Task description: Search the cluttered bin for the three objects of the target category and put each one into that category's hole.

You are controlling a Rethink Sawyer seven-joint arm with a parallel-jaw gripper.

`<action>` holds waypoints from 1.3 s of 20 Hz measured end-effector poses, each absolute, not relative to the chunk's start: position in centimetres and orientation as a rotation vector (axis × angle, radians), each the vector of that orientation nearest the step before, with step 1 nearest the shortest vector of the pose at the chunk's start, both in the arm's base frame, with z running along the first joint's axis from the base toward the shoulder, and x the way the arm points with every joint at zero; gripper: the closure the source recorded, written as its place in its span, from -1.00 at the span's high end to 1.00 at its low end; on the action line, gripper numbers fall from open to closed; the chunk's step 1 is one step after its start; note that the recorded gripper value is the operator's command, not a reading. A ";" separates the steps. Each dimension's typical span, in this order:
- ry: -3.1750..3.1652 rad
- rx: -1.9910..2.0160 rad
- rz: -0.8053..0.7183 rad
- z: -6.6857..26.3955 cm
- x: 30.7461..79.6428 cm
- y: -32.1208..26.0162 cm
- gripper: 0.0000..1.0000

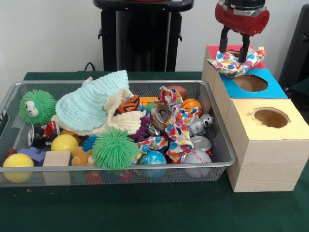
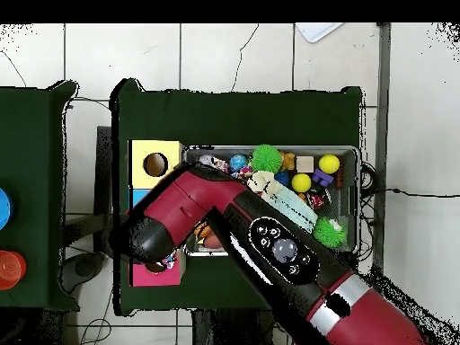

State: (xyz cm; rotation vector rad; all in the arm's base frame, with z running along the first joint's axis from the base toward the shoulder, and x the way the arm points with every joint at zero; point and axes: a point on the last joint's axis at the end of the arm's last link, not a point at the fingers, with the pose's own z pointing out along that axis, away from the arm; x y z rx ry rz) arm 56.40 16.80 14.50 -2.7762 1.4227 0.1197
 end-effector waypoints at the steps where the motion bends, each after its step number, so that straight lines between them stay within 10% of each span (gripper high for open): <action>1: 1.420 -2.783 0.132 14.1 56.1 17.1 1.00; 21: 1.407 -2.826 0.225 9.0 53.1 18.7 1.00; 22: 1.406 -2.828 0.220 9.0 53.1 18.8 -1.00; 26: 1.405 -2.821 0.215 9.0 53.2 18.9 -1.00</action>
